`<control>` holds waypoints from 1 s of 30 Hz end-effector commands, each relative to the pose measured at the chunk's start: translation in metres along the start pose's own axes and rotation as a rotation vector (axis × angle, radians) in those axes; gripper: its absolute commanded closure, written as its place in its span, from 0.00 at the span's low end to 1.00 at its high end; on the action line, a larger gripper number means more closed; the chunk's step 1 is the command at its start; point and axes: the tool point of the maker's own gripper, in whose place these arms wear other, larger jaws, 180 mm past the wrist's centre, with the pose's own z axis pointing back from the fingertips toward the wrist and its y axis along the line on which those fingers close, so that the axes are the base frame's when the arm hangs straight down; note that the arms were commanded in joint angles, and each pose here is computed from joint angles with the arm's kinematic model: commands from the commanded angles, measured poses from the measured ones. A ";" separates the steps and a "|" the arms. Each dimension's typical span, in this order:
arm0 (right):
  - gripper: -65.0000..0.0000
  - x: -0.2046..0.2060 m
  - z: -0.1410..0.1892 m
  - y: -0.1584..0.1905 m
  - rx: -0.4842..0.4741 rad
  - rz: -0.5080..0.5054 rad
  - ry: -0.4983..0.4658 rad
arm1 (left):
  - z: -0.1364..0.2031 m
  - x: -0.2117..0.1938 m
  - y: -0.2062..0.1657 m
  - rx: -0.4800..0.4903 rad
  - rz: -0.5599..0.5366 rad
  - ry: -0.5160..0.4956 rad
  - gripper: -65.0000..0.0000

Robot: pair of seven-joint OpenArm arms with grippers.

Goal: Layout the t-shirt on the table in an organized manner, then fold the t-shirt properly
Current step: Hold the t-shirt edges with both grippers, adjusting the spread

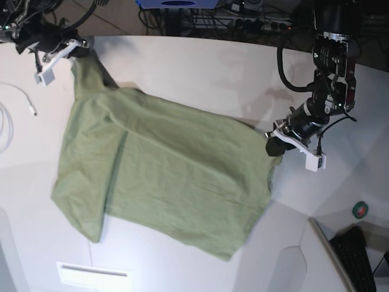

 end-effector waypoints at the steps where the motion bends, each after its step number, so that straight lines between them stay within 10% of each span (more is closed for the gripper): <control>1: 1.00 0.005 0.003 0.000 0.004 0.010 -0.022 | 0.001 0.015 -0.004 -0.018 -0.012 -0.038 1.00; 3: 0.96 0.003 0.002 0.000 0.005 0.007 -0.019 | 0.001 0.015 -0.004 -0.019 -0.012 -0.039 1.00; 7: 0.50 0.003 0.007 0.000 0.018 -0.008 -0.046 | 0.001 0.017 -0.004 -0.020 -0.013 -0.042 1.00; 16: 0.48 0.036 0.023 0.001 0.050 0.007 -0.216 | 0.001 0.017 -0.004 -0.017 -0.015 -0.040 1.00; 30: 0.48 0.030 -0.002 -0.016 0.016 -0.021 -0.124 | 0.002 0.014 -0.003 -0.016 -0.013 -0.036 1.00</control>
